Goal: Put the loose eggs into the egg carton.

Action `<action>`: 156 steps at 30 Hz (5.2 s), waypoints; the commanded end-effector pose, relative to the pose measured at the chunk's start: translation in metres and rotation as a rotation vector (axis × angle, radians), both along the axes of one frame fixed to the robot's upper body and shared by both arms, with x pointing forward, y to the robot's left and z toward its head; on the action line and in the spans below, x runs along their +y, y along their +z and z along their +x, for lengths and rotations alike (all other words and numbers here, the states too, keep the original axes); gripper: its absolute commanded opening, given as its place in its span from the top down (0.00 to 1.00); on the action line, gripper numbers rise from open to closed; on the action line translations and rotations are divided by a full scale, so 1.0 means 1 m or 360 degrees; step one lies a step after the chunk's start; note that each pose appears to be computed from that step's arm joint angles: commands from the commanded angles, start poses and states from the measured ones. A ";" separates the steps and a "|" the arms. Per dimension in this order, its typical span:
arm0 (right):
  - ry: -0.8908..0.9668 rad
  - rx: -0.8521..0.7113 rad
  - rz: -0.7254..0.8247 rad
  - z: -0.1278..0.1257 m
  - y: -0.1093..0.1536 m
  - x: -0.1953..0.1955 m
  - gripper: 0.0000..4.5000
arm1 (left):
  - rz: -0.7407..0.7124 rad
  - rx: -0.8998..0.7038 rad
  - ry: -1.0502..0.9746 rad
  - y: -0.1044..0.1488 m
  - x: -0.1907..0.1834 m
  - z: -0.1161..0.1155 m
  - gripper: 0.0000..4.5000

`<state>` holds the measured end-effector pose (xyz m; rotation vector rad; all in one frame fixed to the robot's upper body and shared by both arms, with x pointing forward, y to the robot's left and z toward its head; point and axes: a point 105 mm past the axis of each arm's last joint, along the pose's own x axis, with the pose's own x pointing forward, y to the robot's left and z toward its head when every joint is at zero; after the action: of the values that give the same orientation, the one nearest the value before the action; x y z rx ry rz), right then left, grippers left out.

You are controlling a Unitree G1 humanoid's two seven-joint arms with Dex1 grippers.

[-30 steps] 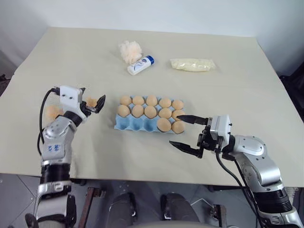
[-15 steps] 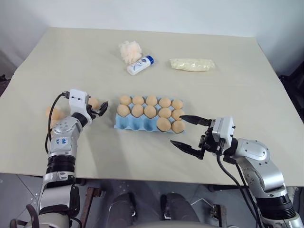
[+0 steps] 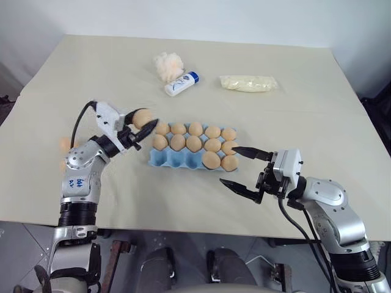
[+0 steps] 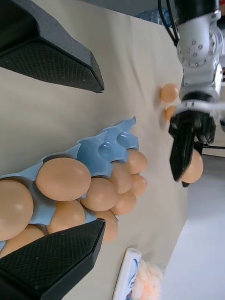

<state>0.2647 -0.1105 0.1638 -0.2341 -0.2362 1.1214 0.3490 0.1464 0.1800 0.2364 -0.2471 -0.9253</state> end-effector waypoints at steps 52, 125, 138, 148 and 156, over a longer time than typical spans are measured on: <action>0.0155 -0.0038 0.0017 0.004 0.004 0.010 0.00 | 0.0032 0.0130 0.1349 -0.080 0.164 -0.128 0.01; -0.0004 -0.0064 0.0020 0.007 0.003 0.002 0.00 | -0.0227 -0.0028 0.1350 -0.029 0.153 -0.005 0.61; -0.0083 -0.0088 0.0007 0.009 0.005 -0.005 0.00 | 0.0137 -0.0039 -0.0104 -0.021 -0.033 -0.014 0.61; -0.0212 -0.0102 0.0005 0.000 0.007 -0.017 0.00 | 0.0203 0.0005 -0.0200 -0.036 -0.039 -0.011 0.61; -0.0196 -0.0043 -0.0051 -0.011 0.001 -0.031 0.00 | 0.0255 0.0026 -0.0211 -0.040 -0.033 -0.011 0.14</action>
<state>0.2599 -0.1429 0.1537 -0.2743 -0.1826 0.9779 0.3402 0.1139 0.1339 0.3437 -0.1498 -1.0730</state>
